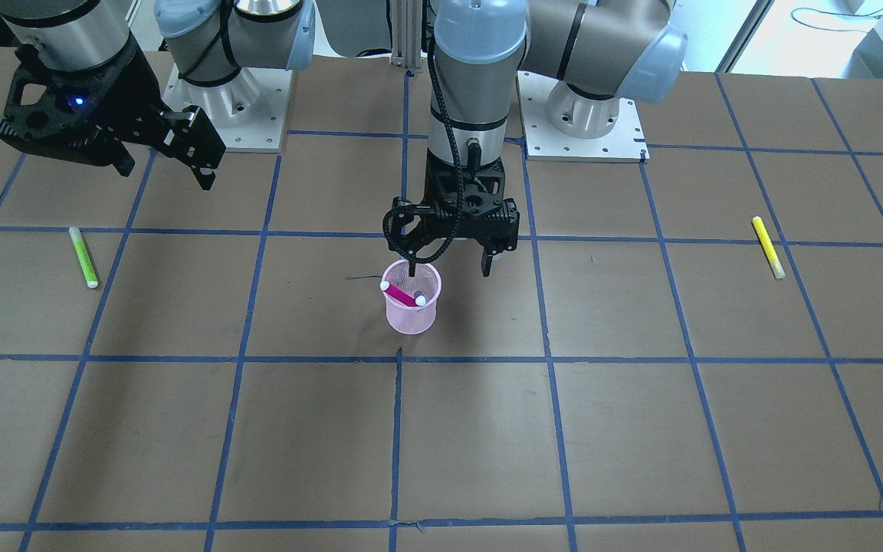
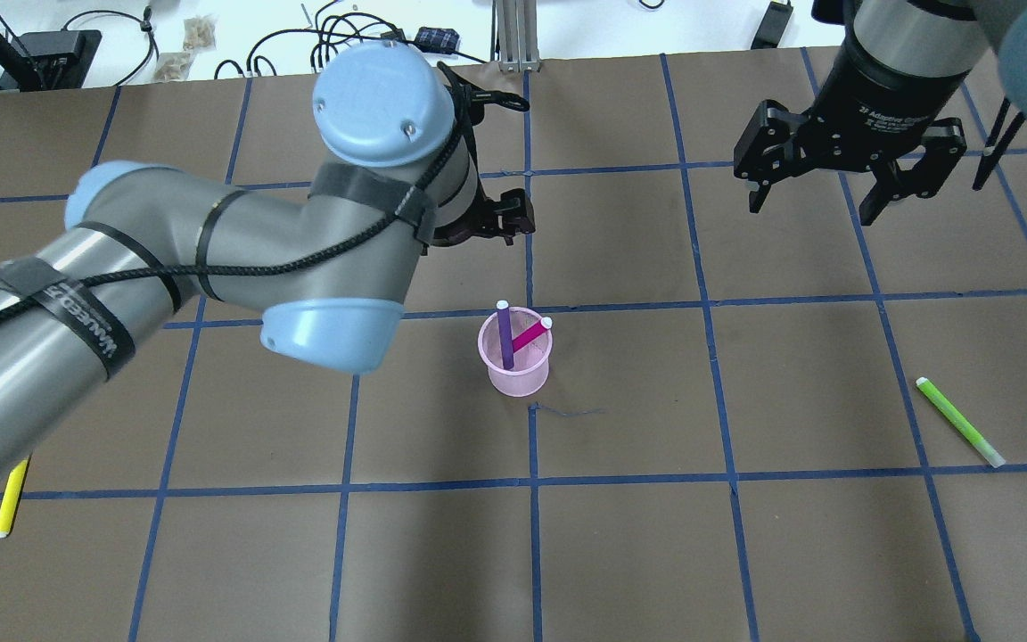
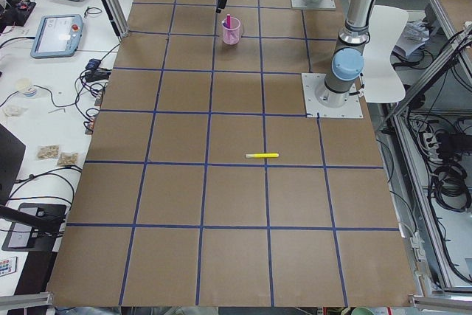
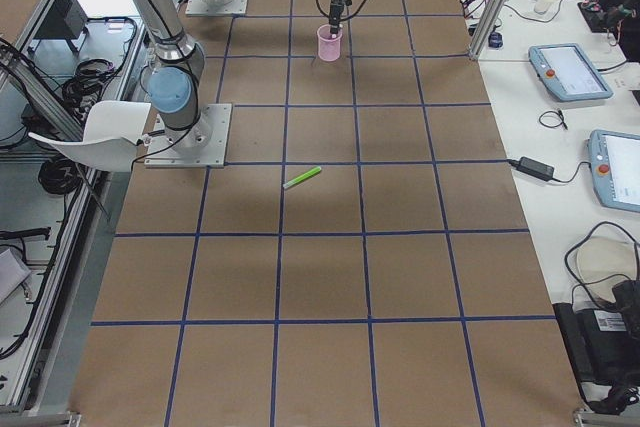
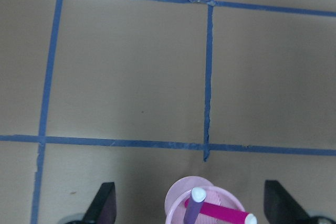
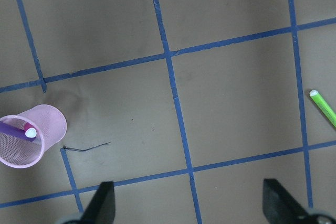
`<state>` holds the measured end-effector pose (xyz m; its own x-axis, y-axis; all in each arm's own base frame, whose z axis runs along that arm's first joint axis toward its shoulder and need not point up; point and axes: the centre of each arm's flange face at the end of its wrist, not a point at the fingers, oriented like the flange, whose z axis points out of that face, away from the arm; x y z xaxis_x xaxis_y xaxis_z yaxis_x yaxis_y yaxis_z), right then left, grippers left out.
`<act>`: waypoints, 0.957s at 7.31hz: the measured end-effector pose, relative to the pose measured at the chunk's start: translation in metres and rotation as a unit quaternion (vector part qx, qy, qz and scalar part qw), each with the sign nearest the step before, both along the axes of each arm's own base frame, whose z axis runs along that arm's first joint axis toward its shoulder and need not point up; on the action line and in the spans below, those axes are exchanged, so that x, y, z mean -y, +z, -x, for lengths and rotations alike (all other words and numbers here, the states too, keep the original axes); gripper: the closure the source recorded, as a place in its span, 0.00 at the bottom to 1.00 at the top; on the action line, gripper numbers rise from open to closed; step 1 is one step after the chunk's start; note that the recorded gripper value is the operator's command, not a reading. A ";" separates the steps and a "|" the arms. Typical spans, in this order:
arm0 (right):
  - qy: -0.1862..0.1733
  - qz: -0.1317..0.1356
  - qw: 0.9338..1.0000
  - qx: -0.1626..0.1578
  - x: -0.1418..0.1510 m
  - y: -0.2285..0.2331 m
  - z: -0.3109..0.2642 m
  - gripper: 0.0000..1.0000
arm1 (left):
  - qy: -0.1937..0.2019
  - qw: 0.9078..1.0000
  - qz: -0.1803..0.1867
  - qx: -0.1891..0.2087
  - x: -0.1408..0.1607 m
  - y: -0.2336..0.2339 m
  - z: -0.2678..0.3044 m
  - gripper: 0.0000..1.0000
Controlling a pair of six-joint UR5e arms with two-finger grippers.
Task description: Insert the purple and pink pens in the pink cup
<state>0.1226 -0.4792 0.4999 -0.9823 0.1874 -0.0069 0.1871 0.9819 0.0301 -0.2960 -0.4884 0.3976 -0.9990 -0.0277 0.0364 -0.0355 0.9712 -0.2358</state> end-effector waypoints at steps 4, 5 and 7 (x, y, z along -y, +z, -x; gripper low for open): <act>0.001 0.001 1.000 0.001 0.000 0.000 -0.001 0.00 | -0.047 0.996 -0.074 0.033 0.012 0.084 -0.126 0.00; 0.001 0.002 1.000 0.001 0.000 0.000 -0.002 0.00 | -0.049 0.995 -0.077 0.035 0.011 0.097 -0.145 0.00; 0.001 0.002 1.000 -0.001 0.000 -0.001 -0.001 0.00 | -0.055 0.995 -0.075 0.036 0.009 0.112 -0.155 0.00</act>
<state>0.1241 -0.4795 0.4993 -0.9827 0.1853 -0.0054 0.1851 0.9824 0.0251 -0.1410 -0.4971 0.5095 -0.9962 0.0817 -0.0311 0.0841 0.9928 -0.0853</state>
